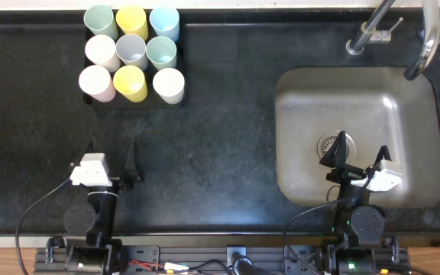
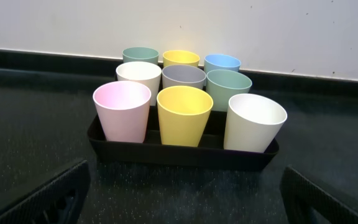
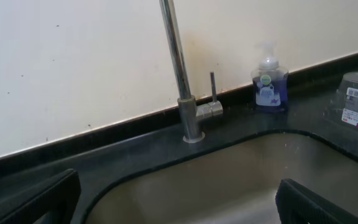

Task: Store Cups

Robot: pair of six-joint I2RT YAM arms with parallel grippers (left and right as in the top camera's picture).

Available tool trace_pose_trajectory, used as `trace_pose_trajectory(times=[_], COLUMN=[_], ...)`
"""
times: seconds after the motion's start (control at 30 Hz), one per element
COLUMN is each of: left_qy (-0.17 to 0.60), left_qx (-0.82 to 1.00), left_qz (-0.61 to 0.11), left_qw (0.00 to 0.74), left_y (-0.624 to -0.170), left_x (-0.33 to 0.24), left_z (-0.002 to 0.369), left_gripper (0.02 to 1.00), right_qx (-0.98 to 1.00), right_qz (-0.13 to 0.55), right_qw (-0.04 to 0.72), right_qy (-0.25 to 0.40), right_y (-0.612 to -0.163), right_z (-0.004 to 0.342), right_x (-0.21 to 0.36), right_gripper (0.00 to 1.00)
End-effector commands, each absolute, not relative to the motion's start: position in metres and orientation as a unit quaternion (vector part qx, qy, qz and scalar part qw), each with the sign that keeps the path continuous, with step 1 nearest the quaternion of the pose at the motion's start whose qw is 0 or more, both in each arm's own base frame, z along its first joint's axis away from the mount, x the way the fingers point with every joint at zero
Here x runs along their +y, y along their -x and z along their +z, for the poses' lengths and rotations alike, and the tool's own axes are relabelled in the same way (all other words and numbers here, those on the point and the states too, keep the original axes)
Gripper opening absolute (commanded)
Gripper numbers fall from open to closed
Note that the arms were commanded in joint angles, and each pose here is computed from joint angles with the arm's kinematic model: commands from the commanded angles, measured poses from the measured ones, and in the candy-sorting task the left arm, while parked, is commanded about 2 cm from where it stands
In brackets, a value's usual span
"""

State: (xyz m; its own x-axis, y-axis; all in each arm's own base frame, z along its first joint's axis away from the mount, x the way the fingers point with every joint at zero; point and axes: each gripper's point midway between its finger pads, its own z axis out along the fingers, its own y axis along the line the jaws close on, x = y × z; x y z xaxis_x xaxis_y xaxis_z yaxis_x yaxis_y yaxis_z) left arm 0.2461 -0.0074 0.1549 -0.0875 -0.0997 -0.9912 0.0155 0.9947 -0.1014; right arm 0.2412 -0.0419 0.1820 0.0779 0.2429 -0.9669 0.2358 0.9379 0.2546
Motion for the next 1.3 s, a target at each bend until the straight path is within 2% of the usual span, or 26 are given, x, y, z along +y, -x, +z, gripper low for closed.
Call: trace_pose_trajectory(times=[0.03, 0.17, 0.23, 0.3, 0.53, 1.3], left_qy=[0.026, 0.026, 0.026, 0.026, 0.026, 0.026], left_qx=[0.734, 0.734, 0.734, 0.734, 0.734, 0.734], left_qz=[-0.038, -0.038, -0.038, -0.038, -0.038, -0.038], left_qw=[0.678, 0.678, 0.678, 0.678, 0.678, 0.678], left_y=[-0.246, -0.246, -0.246, -0.246, -0.246, -0.246], left_x=[-0.006, -0.006, -0.007, -0.006, -0.006, -0.006], left_z=[0.156, 0.156, 0.156, 0.156, 0.156, 0.156], left_gripper=[0.998, 1.000, 0.998, 0.998, 1.000, 0.998], right_qx=[0.680, 0.683, 0.700, 0.707, 0.707, 0.708], right_qz=[0.006, 0.018, 0.110, 0.148, 0.103, 0.104], right_qw=[0.712, 0.712, 0.702, 0.691, 0.695, 0.695], right_qy=[-0.175, -0.163, -0.071, -0.034, -0.078, -0.077], right_y=[-0.242, -0.243, -0.247, -0.245, -0.247, -0.247], right_z=[0.178, 0.178, 0.177, 0.174, 0.172, 0.172], right_x=[-0.040, -0.034, 0.011, 0.029, 0.007, 0.008], right_gripper=[0.998, 0.998, 0.998, 0.998, 0.996, 0.998])
